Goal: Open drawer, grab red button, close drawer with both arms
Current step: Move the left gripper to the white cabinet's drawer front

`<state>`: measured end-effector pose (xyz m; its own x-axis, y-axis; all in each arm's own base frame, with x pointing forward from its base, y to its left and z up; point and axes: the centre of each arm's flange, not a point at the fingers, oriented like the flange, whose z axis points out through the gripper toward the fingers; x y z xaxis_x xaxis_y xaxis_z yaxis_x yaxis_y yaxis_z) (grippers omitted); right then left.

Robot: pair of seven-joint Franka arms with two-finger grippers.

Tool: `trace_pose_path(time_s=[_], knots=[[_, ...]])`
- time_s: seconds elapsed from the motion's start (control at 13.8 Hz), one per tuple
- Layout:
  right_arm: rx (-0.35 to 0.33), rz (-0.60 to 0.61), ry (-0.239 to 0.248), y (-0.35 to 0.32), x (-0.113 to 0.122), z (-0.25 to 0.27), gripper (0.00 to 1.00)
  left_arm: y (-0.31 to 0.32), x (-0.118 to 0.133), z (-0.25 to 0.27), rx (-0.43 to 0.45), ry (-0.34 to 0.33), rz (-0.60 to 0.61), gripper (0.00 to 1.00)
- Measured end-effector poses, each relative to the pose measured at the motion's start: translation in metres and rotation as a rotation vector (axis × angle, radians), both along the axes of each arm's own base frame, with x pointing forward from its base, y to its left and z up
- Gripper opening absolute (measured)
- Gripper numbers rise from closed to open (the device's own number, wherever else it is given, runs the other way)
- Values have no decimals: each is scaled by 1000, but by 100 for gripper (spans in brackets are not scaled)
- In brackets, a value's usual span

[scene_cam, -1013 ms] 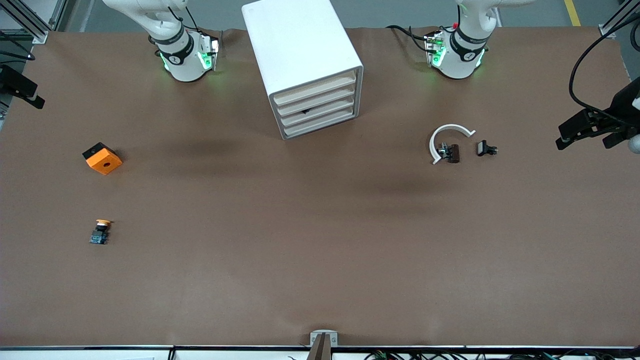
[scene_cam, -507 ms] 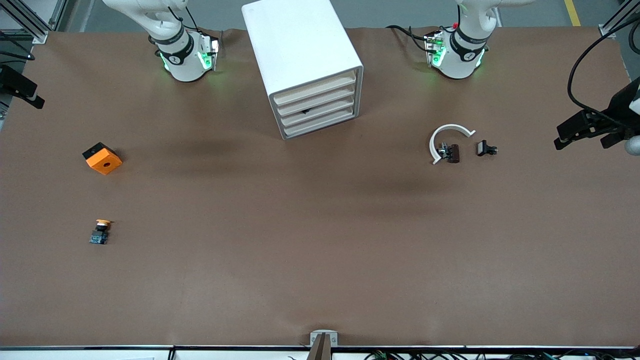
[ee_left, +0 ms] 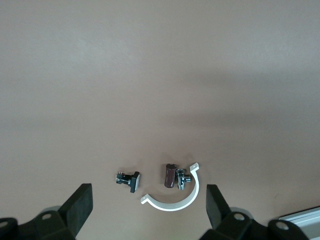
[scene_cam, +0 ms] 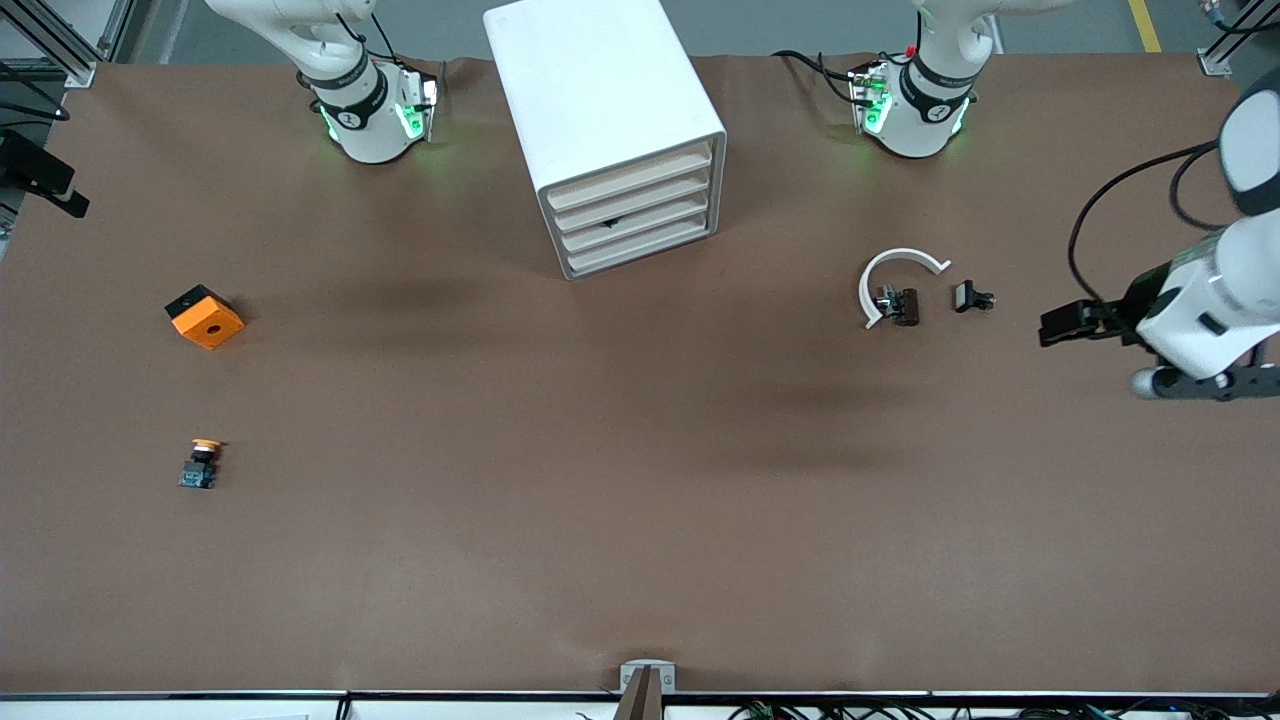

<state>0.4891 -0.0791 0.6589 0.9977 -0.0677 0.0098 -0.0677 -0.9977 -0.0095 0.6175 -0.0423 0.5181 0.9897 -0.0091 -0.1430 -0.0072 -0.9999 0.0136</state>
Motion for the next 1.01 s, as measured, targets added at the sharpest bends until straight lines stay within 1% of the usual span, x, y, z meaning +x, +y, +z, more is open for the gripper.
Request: trace_pose_path(time_s=[0.22,0.36,0.51,0.65,0.8,0.87,1.01], knots=[[0,0,0,0,0,0,100,-31,10,-37,10,40,10,100],[0,0,1,0,0,0,100,-64,17,-65,27,51,54,100],[0,0,1,0,0,0,100,-93,19,-88,49,62,124,100],[0,0,1,0,0,0,100,-116,17,-105,80,80,228,100],[0,1,1,0,0,0,100,-145,11,-118,97,106,367,100],[0,0,1,0,0,0,100,-160,8,-123,72,138,441,100],[0,1,1,0,0,0,100,-189,0,-132,-17,241,596,100]])
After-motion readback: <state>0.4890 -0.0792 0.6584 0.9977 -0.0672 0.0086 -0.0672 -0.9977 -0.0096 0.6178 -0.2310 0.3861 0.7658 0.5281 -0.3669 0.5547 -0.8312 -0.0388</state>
